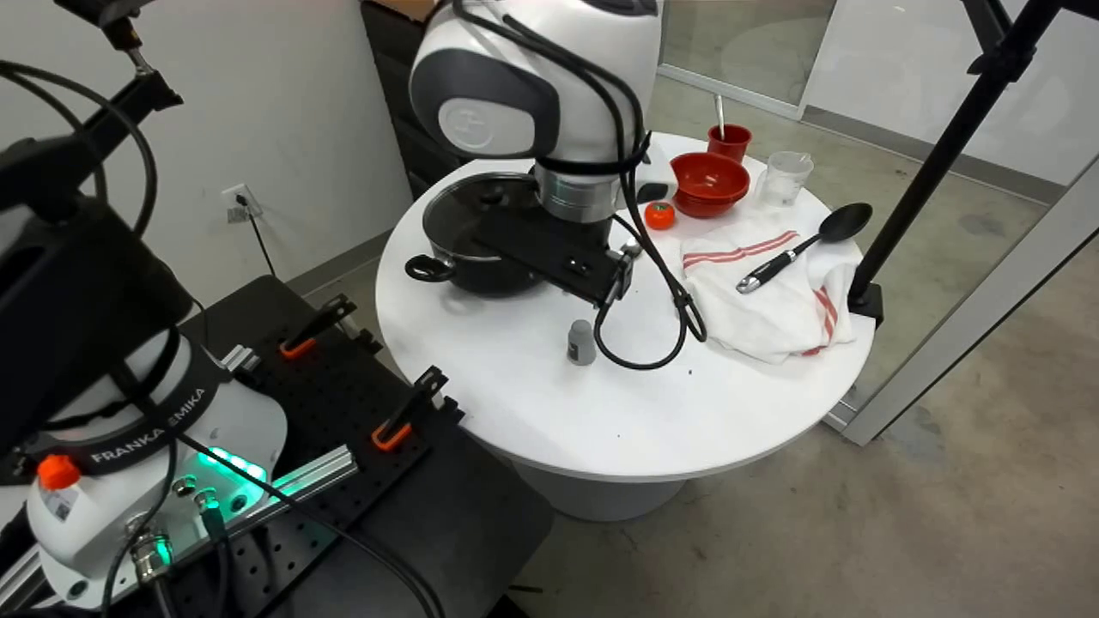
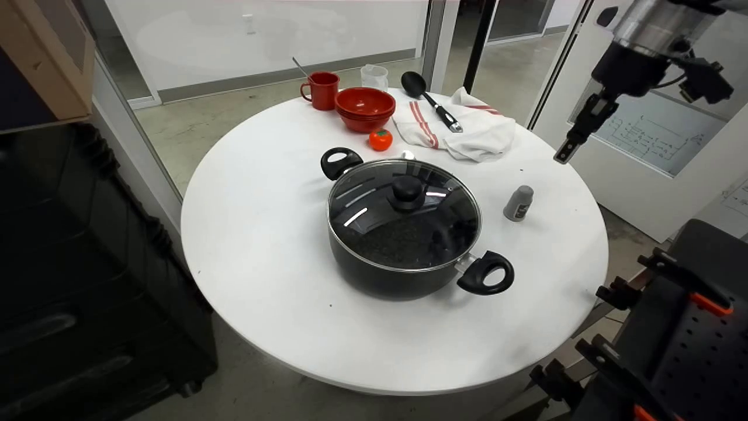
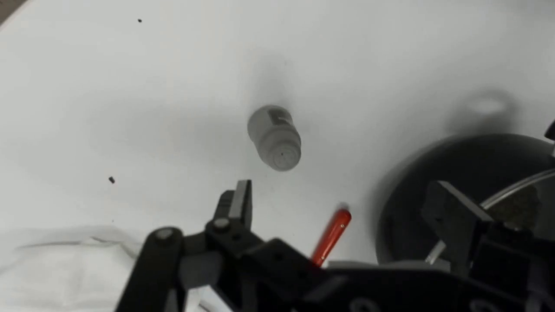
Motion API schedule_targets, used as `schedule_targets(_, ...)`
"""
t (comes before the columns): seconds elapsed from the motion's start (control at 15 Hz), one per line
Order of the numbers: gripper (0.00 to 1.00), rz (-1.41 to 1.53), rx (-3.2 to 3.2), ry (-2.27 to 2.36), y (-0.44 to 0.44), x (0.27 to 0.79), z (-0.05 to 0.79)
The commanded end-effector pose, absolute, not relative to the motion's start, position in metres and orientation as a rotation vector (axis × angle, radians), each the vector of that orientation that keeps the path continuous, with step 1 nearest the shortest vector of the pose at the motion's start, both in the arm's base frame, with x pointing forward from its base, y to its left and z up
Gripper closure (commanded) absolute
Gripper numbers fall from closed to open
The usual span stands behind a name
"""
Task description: Move the grey shaker to the center of the table
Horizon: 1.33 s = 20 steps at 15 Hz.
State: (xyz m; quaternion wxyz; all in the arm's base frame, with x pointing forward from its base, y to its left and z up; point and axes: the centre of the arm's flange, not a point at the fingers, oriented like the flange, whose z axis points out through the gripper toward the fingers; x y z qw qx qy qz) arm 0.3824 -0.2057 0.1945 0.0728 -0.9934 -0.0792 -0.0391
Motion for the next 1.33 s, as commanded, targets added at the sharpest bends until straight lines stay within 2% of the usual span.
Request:
schedule_targets(0.0,0.00,-0.066,-3.003,-0.276,-0.212,0.393,0.146)
schedule_targets(1.0,0.00,-0.042,-3.070,-0.323,-0.210,0.407,0.070)
schedule_targets(1.13,0.05,-0.047,-3.062,-0.326,-0.209,0.408,0.064)
schedule_targets(1.27,0.05,-0.059,-3.047,-0.326,-0.205,0.409,0.061)
